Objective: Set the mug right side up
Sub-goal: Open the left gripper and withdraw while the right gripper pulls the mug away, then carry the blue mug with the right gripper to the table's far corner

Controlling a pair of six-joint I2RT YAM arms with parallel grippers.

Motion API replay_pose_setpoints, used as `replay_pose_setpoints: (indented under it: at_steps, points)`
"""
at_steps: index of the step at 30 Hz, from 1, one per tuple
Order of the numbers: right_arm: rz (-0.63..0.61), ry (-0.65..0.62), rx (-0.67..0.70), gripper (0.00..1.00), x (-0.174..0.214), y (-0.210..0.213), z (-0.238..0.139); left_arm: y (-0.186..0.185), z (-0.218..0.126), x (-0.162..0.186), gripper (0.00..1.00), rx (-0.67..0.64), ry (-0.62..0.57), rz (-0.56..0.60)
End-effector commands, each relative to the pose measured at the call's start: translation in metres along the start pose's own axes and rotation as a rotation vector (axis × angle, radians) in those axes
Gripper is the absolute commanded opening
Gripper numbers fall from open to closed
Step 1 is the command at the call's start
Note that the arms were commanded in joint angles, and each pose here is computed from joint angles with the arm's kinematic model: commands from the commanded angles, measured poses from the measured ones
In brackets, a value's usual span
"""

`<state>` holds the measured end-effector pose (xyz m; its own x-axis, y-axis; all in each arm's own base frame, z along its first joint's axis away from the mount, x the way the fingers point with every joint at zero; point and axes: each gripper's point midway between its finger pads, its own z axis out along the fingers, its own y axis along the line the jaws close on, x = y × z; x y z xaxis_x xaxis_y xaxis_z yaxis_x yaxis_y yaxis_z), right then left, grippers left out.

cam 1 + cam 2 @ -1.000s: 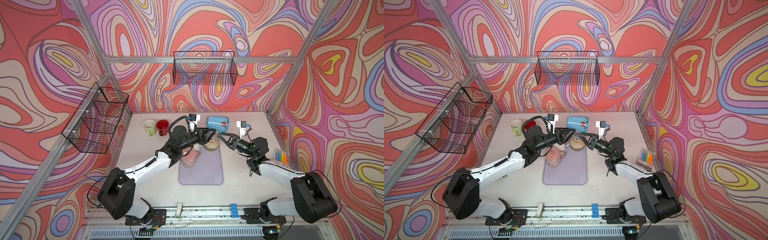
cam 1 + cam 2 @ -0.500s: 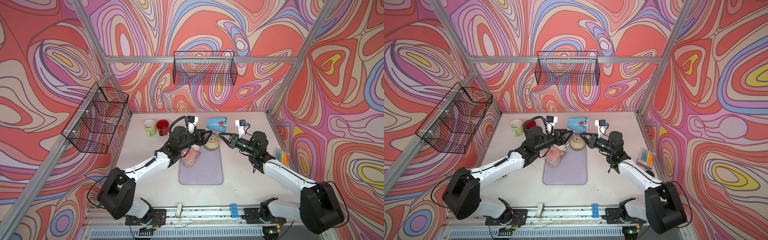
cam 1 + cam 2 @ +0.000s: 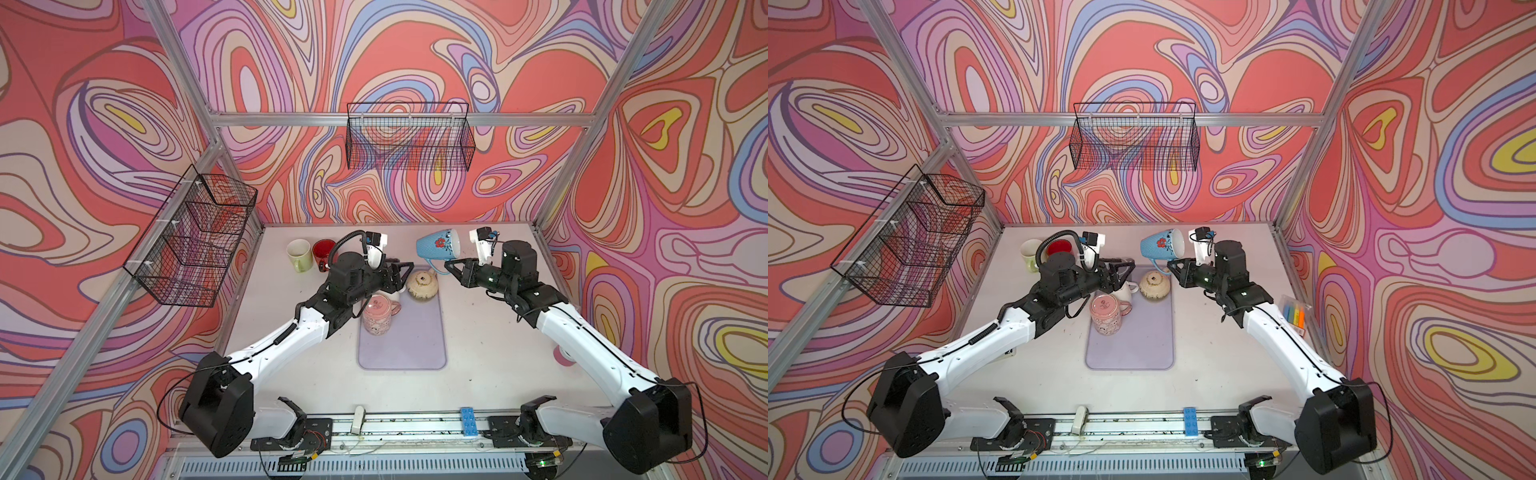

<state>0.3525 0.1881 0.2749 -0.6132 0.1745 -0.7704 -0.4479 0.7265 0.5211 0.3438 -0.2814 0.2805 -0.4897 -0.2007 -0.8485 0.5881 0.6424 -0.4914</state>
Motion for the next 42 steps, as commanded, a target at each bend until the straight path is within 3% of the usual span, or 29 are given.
replay_pose_setpoints:
  at_steps: [1,9,18,27,42]
  points:
    - [-0.098,0.010,0.128,0.00,-0.013,-0.008,-0.016,0.004,-0.013,-0.002,0.63,-0.052,0.029,0.050]
    - [-0.175,0.096,0.373,0.00,-0.025,-0.040,-0.027,0.021,-0.060,-0.007,0.63,-0.285,0.163,0.151]
    - [-0.260,0.199,0.646,0.00,-0.035,-0.090,-0.029,0.047,-0.110,0.004,0.62,-0.433,0.271,0.234]
    - [-0.253,0.267,0.752,0.00,-0.051,-0.130,-0.024,0.055,-0.135,0.024,0.62,-0.459,0.312,0.341]
    - [-0.218,0.325,0.823,0.00,-0.053,-0.204,0.012,0.062,-0.137,0.048,0.61,-0.443,0.322,0.345]
